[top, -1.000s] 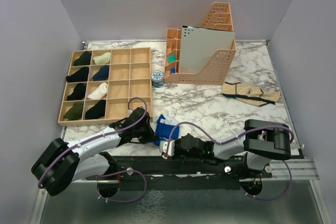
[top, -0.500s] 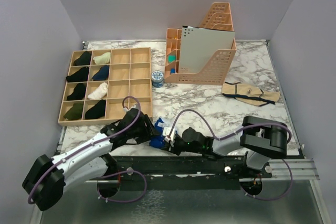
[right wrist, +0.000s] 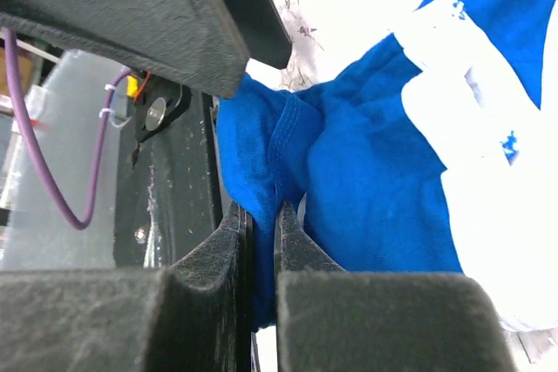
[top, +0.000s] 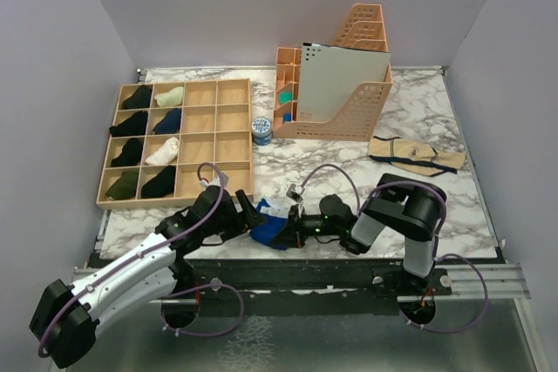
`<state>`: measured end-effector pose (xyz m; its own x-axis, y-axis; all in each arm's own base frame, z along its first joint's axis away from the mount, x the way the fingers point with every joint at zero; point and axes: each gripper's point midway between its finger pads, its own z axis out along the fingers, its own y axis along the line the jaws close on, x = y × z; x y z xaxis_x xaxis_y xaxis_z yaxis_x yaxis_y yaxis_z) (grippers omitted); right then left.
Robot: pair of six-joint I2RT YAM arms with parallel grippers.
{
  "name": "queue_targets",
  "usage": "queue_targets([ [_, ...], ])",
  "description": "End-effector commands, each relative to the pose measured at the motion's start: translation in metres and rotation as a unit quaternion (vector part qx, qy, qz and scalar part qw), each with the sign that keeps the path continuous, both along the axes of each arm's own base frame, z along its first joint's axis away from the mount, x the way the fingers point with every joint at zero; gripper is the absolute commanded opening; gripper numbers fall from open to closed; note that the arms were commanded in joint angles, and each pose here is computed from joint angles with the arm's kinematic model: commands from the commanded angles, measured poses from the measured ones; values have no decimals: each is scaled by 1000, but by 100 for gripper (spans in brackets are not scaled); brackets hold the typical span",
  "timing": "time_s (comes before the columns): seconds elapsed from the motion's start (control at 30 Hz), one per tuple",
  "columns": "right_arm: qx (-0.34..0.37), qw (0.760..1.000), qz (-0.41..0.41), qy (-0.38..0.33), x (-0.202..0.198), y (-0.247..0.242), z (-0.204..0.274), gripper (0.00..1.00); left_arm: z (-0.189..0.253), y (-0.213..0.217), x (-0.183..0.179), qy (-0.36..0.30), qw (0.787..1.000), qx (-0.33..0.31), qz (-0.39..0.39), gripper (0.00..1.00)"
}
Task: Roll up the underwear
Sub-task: Roll the underwear to the center of the board.
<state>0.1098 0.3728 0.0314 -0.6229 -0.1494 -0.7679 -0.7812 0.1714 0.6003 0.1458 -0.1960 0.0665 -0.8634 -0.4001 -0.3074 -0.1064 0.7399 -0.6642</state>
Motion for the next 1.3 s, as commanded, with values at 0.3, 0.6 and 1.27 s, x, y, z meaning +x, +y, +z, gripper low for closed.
queue_targets([
  [0.3,-129,967,-51,212,-9,-34,-65,7,-19,4,-14,19,1000,-1,-15,71],
  [0.6,-139,950,-88,265,-6,-43,-74,8,-15,-1,-11,-6,999,-35,-12,66],
  [1.27,-116,945,-109,285,3,-44,-61,34,-65,10,-15,55,998,35,16,51],
])
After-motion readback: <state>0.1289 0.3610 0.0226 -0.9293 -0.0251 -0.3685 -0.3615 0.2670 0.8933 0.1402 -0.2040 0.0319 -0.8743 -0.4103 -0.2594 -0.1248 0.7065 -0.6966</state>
